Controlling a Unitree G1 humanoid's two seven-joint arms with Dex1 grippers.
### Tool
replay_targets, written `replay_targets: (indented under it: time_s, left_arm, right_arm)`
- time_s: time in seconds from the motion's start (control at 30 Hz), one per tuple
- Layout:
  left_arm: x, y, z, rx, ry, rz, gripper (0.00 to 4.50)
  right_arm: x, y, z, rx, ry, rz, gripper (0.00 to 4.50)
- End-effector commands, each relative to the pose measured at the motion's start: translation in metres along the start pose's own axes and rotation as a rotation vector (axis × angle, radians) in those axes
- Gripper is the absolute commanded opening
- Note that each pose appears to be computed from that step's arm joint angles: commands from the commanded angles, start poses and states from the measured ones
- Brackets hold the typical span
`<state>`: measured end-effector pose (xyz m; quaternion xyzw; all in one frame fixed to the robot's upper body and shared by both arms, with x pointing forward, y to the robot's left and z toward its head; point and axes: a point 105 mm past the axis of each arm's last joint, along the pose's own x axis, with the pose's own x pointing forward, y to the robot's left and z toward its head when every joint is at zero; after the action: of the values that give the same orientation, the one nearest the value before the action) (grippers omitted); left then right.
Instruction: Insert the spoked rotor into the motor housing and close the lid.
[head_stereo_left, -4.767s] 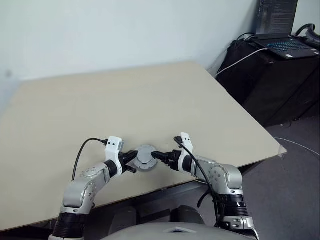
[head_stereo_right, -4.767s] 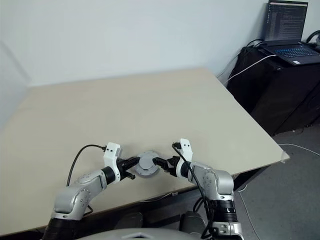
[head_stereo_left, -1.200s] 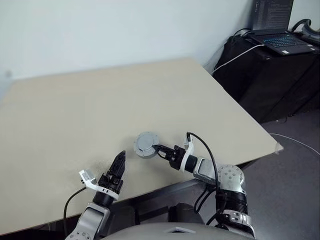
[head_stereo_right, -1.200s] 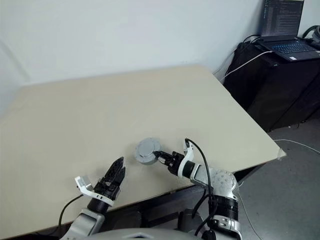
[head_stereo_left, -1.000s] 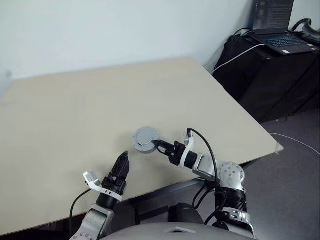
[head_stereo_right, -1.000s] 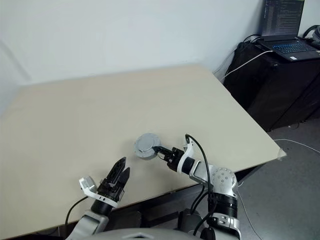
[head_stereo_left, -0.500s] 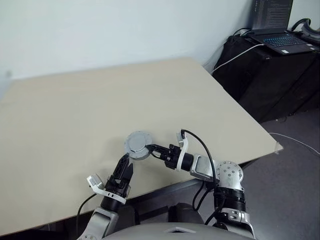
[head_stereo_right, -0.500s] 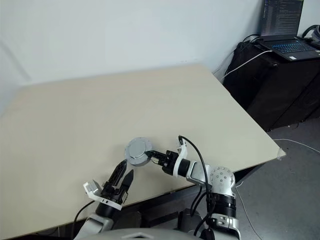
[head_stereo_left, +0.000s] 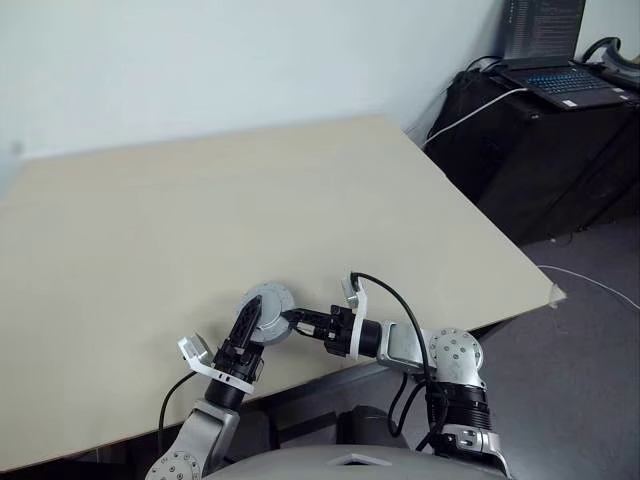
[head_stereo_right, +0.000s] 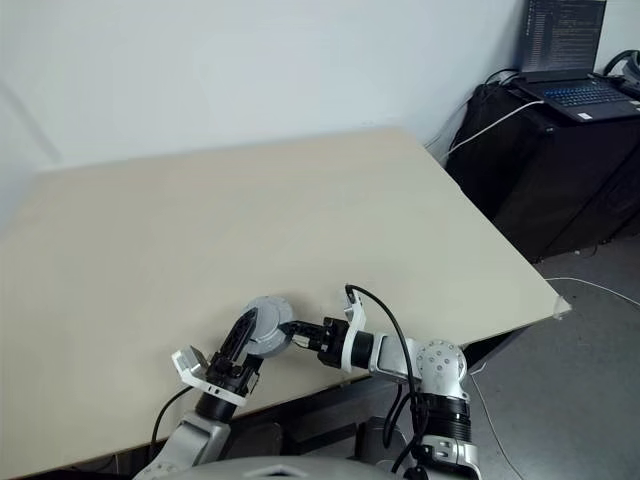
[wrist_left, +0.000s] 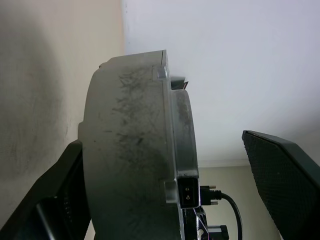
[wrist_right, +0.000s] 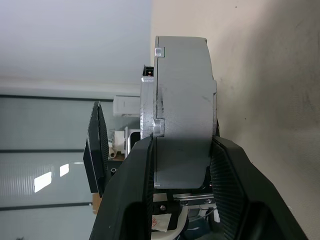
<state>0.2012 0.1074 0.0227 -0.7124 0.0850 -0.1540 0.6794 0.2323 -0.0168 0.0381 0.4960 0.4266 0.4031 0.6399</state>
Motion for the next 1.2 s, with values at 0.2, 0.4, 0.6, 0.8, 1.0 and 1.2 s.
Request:
replay_targets:
  time_s: [0.2,0.4,0.6,0.8,1.0,1.2]
  left_arm:
    - [0.017,-0.02,-0.019,-0.093,-0.011,-0.11,2.22]
    - [0.017,-0.02,-0.019,-0.099,-0.013,-0.106,2.12]
    - [0.018,-0.021,-0.016,-0.082,-0.031,-0.105,2.12]
    - [0.019,-0.022,-0.014,-0.062,-0.042,-0.105,2.12]
    - [0.022,-0.024,0.003,0.008,-0.12,-0.1,2.12]
    - [0.027,-0.019,0.037,0.121,-0.26,-0.026,2.12]
  right_arm:
    - [0.005,0.022,0.004,-0.039,-0.024,0.099,1.28]
    - [0.004,0.022,0.012,-0.146,-0.069,0.056,1.28]
    - [0.001,0.028,0.017,-0.196,-0.093,0.076,2.02]
    - [-0.008,0.029,0.016,-0.209,-0.093,0.084,3.93]
    - [-0.016,0.025,0.01,-0.335,-0.048,0.016,4.5]
    - [-0.022,0.014,0.007,-0.761,-0.036,-0.111,4.5]
